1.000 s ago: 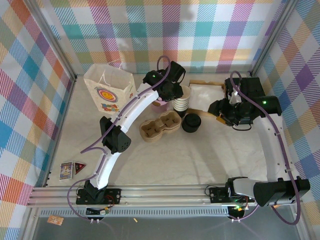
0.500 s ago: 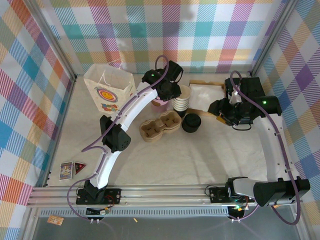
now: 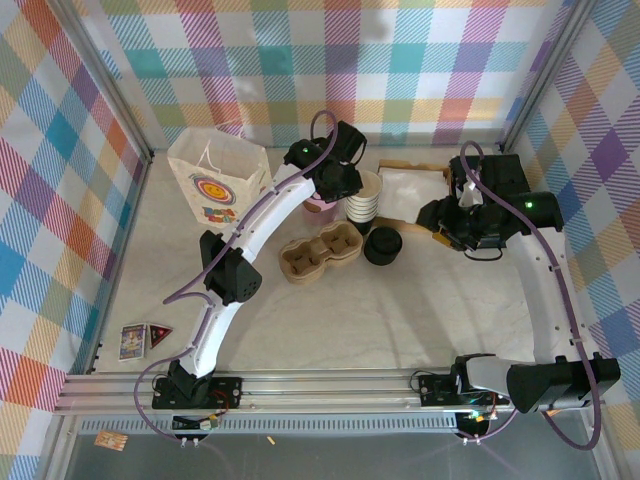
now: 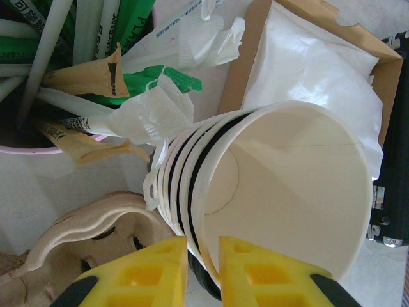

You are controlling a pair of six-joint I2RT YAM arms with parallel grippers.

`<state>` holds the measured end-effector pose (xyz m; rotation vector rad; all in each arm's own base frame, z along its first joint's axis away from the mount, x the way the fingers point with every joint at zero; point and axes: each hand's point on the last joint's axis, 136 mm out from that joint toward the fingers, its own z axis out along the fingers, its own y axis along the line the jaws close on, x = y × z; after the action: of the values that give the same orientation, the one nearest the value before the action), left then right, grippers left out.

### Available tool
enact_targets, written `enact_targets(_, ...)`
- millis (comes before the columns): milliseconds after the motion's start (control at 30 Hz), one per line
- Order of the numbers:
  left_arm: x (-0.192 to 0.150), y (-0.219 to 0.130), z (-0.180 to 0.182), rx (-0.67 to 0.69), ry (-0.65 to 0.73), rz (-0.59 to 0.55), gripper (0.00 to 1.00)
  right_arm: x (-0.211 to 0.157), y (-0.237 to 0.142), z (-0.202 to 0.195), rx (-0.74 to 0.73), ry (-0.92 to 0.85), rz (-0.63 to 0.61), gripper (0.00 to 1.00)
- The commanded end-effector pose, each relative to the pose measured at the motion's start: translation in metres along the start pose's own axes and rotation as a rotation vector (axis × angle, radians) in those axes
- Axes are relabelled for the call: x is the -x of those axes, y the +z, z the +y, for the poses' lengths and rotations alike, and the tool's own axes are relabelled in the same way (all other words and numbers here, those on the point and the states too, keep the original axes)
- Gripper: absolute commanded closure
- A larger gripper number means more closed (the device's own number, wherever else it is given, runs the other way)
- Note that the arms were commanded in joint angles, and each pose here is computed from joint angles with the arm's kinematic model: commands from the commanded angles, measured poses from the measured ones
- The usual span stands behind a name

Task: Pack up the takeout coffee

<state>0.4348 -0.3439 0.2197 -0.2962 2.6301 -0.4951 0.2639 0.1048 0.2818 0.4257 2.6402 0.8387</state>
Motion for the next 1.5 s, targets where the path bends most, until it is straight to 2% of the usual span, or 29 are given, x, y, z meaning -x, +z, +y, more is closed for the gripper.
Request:
enact_targets(0, 0.0061, 0.0012, -0.0031, -0.016, -0.005, -0.012, 0.81, -0.0007, -0.0011, 0.0050, 0.024, -0.008, -0.002, 0.48)
enact_targets(667, 0.0055, 0.0019, -0.0053, -0.028, -0.017, -0.004, 0.86, -0.0008, -0.0028, 0.0053, 0.025, -0.011, -0.009, 0.48)
enact_targets(900, 0.0039, 0.0052, -0.0040, -0.025, -0.021, 0.006, 0.80, -0.0016, -0.0031, 0.0053, 0.025, -0.012, -0.009, 0.48)
enact_targets(1467, 0.0047, 0.0053, -0.0062, -0.044, -0.057, 0.018, 0.93, -0.0003, -0.0047, 0.0094, 0.040, -0.019, -0.009, 0.48)
